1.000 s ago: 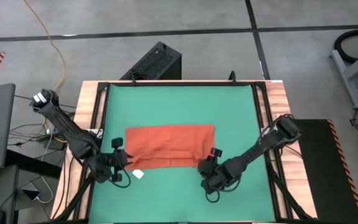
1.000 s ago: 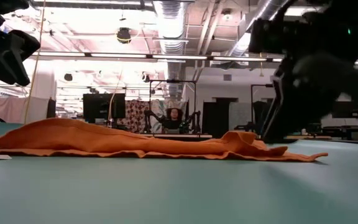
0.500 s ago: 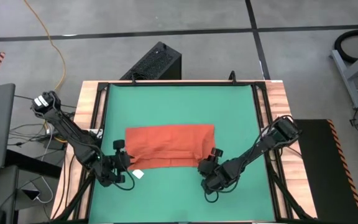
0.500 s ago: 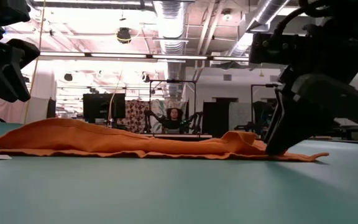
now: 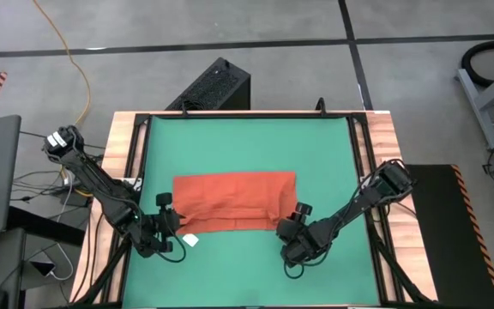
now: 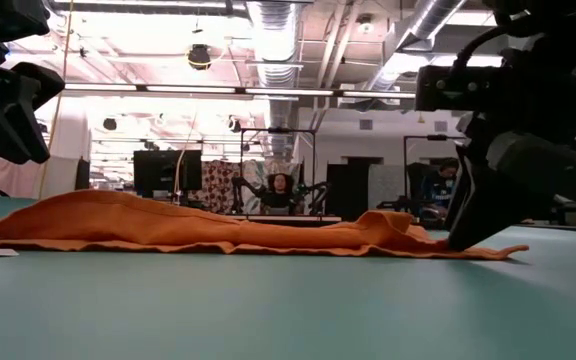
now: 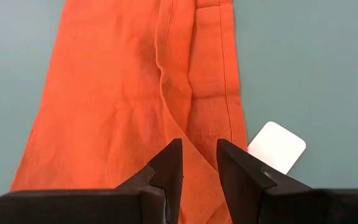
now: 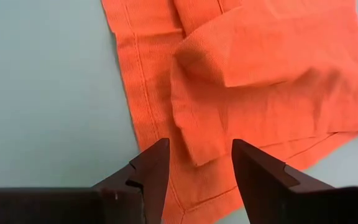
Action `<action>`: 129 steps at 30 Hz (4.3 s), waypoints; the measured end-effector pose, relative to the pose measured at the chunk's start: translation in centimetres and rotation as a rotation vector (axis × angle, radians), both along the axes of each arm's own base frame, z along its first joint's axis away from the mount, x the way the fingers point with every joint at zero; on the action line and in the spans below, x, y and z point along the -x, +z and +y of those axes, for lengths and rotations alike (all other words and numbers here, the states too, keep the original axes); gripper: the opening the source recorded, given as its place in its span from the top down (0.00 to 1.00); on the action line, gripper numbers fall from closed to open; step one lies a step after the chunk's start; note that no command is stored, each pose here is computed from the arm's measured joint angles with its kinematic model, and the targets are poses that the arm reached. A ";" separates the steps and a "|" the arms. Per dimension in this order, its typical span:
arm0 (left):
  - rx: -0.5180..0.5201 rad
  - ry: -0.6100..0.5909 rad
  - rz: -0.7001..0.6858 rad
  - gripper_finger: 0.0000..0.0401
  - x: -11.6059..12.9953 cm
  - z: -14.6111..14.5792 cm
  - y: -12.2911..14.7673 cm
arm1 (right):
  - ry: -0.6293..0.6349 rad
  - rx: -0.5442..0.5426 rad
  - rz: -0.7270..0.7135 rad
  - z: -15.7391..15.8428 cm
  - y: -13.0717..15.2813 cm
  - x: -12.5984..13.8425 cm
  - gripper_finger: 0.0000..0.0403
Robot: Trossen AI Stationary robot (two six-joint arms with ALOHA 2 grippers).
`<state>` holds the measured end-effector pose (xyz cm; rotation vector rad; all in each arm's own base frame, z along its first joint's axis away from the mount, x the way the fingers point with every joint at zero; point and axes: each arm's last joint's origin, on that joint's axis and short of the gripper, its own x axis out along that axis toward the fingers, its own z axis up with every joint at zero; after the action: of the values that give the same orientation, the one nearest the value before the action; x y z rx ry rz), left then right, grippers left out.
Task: Roll napkin
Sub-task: Fold the orange table napkin
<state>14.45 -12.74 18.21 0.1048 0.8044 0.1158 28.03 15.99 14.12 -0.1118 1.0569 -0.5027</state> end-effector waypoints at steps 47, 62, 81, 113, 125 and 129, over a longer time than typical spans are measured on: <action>0.137 0.060 0.000 0.78 -0.1 -0.3 0.0 | -0.080 -0.009 0.138 -0.1 1.0 1.1 0.76; 0.113 0.134 0.060 0.78 -0.4 -2.4 -3.4 | -0.091 -0.030 0.107 0.1 1.0 0.9 0.59; -0.100 0.237 0.293 0.78 -1.8 -4.7 -1.6 | -0.102 -0.046 0.082 0.2 0.9 0.7 0.59; -0.300 0.456 0.418 0.78 -0.2 -5.8 -4.7 | -0.110 -0.047 0.035 0.5 1.0 0.6 0.59; -0.359 0.465 0.073 0.78 -0.4 -7.2 -0.2 | -0.147 0.114 -0.156 0.6 1.6 0.6 0.59; -0.233 0.485 -0.110 0.78 0.0 -6.2 2.7 | -0.186 0.110 -0.266 0.5 3.5 1.2 0.59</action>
<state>14.50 -18.93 20.89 0.1205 0.6910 0.6695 26.87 16.47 17.57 -0.0421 0.7829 -0.7242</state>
